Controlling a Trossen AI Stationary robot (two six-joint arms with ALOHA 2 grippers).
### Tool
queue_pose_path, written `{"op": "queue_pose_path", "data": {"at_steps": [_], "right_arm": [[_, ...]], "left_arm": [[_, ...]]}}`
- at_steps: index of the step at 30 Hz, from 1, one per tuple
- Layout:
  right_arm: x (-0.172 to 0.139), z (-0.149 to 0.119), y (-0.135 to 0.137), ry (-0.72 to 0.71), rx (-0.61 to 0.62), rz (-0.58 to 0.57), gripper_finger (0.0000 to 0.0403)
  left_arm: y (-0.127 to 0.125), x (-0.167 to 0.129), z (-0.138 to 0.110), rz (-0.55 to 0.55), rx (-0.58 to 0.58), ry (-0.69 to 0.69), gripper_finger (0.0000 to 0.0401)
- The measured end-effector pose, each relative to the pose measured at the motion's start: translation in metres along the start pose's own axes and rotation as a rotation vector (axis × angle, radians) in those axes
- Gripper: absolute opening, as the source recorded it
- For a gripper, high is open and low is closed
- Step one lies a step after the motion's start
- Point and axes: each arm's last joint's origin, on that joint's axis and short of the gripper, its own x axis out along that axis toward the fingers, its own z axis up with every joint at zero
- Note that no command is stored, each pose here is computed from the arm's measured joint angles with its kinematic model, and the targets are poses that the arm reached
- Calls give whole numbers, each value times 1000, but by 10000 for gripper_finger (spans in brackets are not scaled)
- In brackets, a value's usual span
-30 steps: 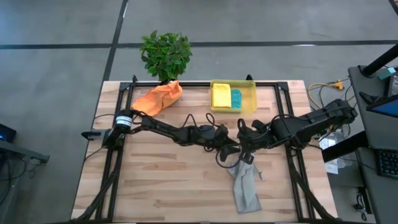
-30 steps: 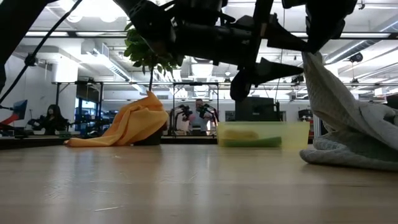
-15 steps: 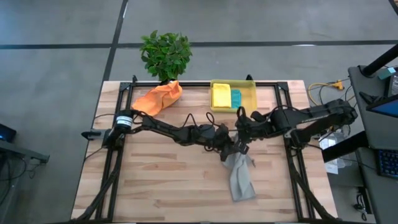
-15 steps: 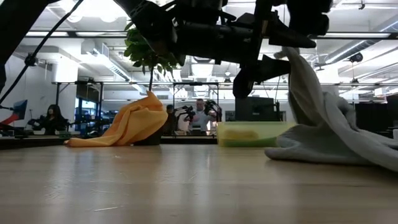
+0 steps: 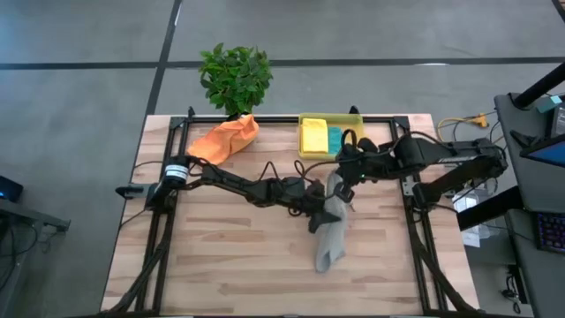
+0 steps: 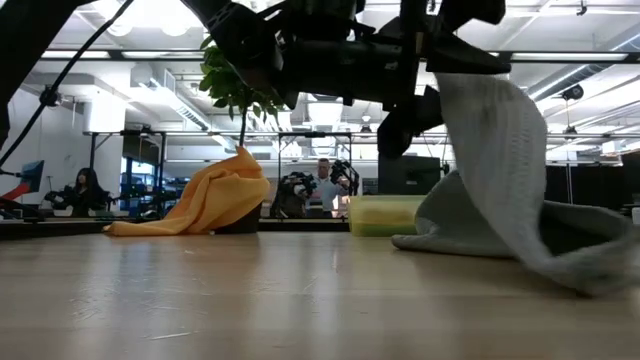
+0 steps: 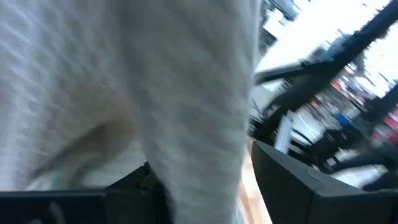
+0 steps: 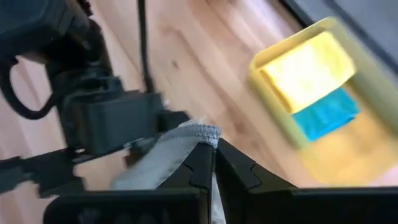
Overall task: Fold microfiber towels
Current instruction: Fold the gray microfiber towel
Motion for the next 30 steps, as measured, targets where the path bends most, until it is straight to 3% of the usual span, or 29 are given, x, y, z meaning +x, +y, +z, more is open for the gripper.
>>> {"op": "queue_pose_path", "data": {"at_steps": [6,13,21,26,30], "right_arm": [[-13,4,-9,12,-87,-24,8],[-24,2,-16,-14,-186,-13,8],[-38,-2,-24,-53,-205,5,8],[-43,-7,-28,-64,-177,10,8],[-43,-14,-29,-60,-138,20,8]], "left_arm": [[-6,-1,-2,-183,53,97,173],[-4,-5,-6,-366,37,223,173],[23,-19,3,-465,-141,357,173],[37,-30,12,-424,-202,414,173],[40,-46,16,-223,-160,453,154]]}}
